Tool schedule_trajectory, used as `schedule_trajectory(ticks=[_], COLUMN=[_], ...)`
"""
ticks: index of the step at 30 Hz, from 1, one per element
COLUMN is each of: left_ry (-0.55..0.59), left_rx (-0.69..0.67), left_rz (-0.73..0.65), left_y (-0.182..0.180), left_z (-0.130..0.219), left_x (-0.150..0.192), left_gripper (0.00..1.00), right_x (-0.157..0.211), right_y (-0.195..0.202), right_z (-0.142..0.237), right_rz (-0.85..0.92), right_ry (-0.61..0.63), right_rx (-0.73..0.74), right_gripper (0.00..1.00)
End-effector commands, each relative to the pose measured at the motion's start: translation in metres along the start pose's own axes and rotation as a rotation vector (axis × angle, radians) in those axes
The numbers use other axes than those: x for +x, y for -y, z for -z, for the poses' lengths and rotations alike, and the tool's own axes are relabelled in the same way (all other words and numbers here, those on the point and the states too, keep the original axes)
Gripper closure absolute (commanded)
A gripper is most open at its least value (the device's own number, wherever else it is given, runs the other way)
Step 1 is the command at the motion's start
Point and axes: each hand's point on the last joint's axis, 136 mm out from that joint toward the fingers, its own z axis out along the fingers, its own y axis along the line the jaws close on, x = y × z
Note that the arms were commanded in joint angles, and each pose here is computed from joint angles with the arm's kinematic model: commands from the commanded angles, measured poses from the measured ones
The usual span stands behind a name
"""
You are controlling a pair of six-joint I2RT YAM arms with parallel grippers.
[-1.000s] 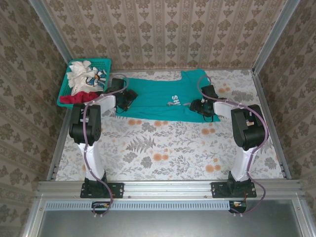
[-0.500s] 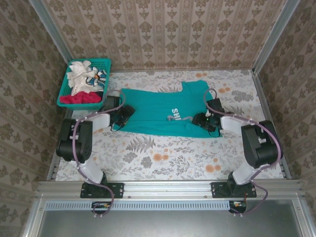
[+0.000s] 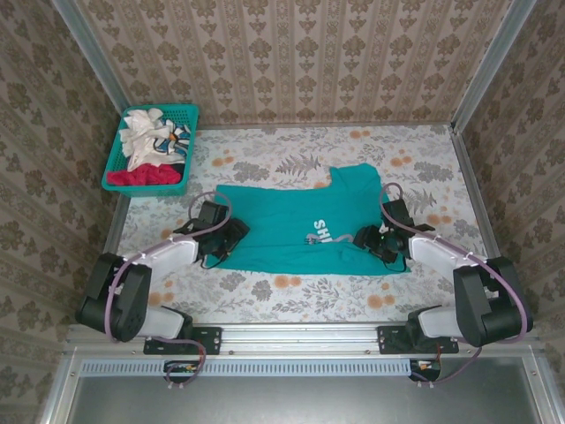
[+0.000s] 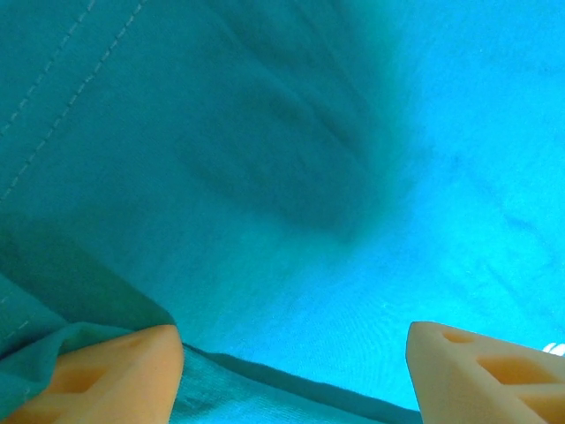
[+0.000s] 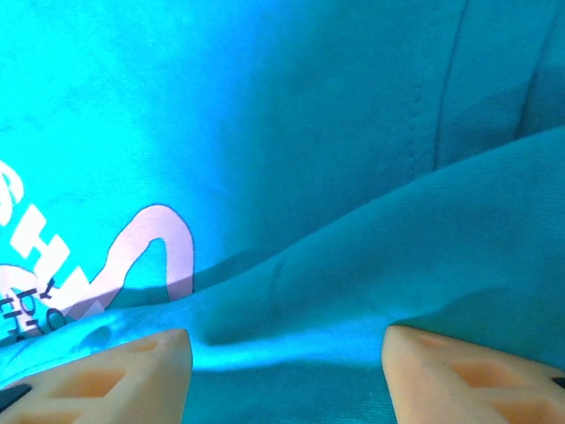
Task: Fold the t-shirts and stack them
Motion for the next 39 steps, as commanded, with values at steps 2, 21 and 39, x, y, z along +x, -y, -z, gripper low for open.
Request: schedule_trajectory(ticks=[2,21,39], left_ry=[-0.072,0.270,0.241], left_rx=[-0.281,-0.259,-0.260], left_rz=[0.066,-0.375,-0.343], left_y=[-0.080,0.050,0.050], left_z=[0.009,0.038,0.013], left_x=[0.030,-0.131,-0.146], left_gripper=[0.28,0.10,0.20], right_x=[-0.004,-0.112,-0.133], right_y=[0.014,-0.099,-0.089], right_z=[0.009,0.066,-0.060], right_rz=[0.022,0.235,0.182], right_ry=[0.001,0.363,-0.013], right_rx=[0.103,-0.176,0.008], right_gripper=[0.39,0.28,0.30])
